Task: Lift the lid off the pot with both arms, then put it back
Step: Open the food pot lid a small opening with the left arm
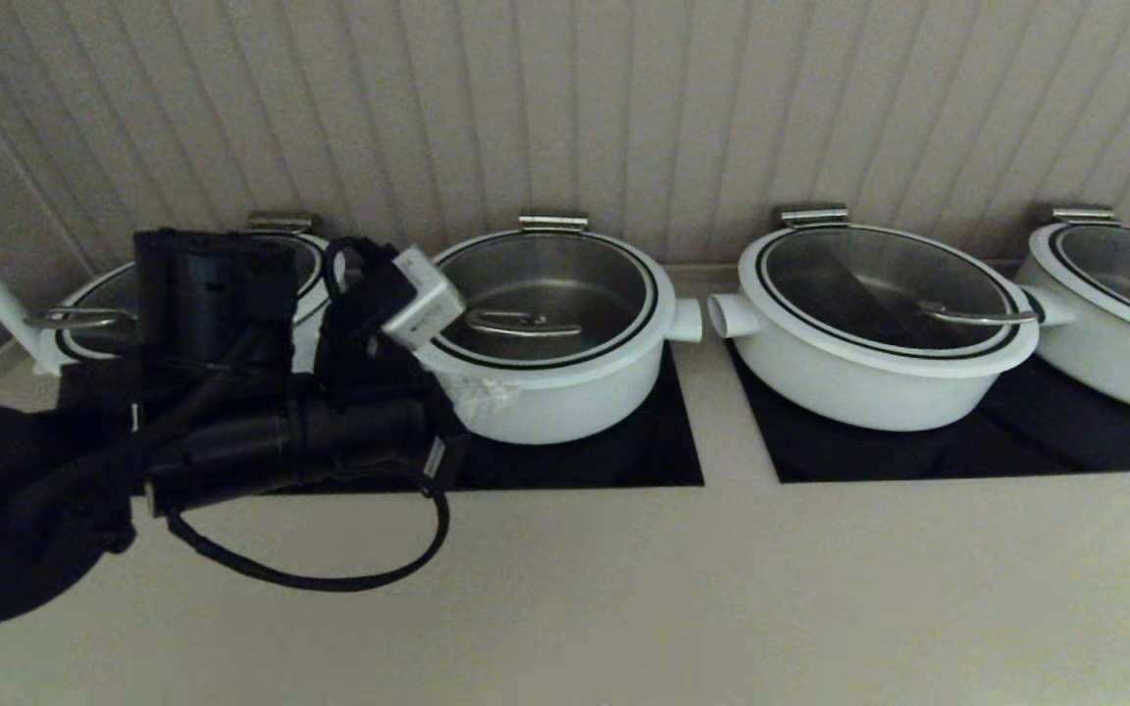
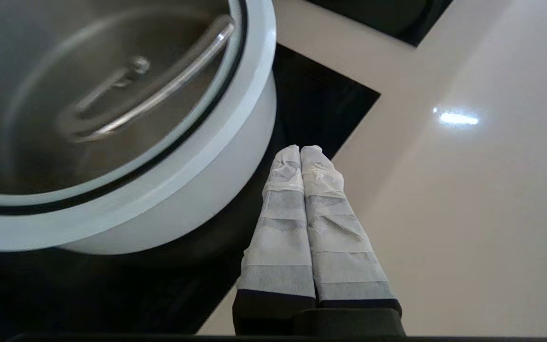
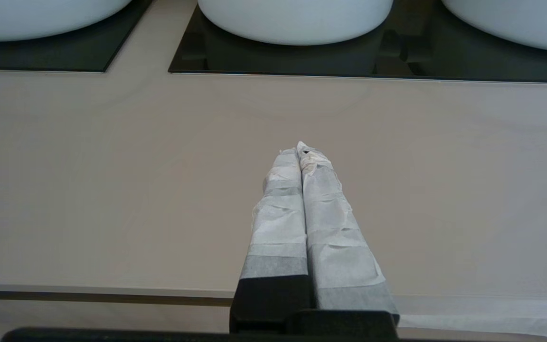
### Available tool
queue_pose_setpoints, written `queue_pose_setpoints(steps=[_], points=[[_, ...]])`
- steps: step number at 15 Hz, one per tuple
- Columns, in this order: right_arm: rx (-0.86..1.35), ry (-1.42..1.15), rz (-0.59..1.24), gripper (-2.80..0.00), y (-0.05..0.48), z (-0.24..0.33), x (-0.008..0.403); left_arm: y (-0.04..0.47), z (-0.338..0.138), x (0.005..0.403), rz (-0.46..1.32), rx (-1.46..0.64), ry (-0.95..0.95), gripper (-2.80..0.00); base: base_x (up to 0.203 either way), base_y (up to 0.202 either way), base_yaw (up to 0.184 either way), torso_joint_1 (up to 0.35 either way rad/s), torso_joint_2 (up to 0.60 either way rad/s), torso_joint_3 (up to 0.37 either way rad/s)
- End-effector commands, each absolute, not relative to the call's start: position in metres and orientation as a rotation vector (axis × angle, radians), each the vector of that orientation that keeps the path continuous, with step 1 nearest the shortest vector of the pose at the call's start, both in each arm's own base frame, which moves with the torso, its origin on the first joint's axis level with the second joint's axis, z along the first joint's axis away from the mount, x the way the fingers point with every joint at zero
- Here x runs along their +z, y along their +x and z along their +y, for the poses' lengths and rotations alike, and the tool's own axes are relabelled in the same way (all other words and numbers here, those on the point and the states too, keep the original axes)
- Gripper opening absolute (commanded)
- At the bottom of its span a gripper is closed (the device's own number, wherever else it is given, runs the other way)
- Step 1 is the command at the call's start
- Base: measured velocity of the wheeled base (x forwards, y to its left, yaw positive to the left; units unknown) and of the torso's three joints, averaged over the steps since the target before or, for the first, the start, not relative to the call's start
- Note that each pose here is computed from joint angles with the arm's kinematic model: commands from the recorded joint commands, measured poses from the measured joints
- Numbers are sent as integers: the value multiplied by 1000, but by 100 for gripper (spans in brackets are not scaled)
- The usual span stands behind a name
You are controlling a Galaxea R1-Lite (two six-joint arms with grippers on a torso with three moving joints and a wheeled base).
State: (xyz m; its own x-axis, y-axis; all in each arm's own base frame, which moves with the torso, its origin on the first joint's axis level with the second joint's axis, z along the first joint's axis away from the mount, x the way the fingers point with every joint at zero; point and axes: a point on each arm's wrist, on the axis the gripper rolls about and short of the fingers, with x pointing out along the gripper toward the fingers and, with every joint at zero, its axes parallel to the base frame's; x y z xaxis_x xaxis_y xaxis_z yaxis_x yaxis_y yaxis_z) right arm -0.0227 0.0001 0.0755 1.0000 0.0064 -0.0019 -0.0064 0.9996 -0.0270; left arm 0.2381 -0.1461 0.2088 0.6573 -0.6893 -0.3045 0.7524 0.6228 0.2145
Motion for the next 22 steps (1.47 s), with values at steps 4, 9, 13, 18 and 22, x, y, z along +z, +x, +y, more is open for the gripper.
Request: queue_pose_setpoints(steps=[4, 9, 13, 18, 22], points=[[8, -28, 1, -280, -23, 0, 76, 251, -157, 197, 233, -837, 345, -280, 0, 0, 0, 0, 0, 0], [8, -28, 1, -280, -23, 0, 76, 263, -163, 199, 227, -778, 327, -280, 0, 0, 0, 0, 0, 0], [8, -28, 1, -280, -23, 0, 76, 277, -169, 198, 192, -716, 330, -280, 0, 0, 0, 0, 0, 0], [8, -28, 1, -280, -23, 0, 76, 280, -171, 194, 193, -714, 331, -280, 0, 0, 0, 0, 0, 0], [8, -28, 1, -280, -23, 0, 76, 282, -172, 194, 193, -692, 334, -280, 0, 0, 0, 0, 0, 0]])
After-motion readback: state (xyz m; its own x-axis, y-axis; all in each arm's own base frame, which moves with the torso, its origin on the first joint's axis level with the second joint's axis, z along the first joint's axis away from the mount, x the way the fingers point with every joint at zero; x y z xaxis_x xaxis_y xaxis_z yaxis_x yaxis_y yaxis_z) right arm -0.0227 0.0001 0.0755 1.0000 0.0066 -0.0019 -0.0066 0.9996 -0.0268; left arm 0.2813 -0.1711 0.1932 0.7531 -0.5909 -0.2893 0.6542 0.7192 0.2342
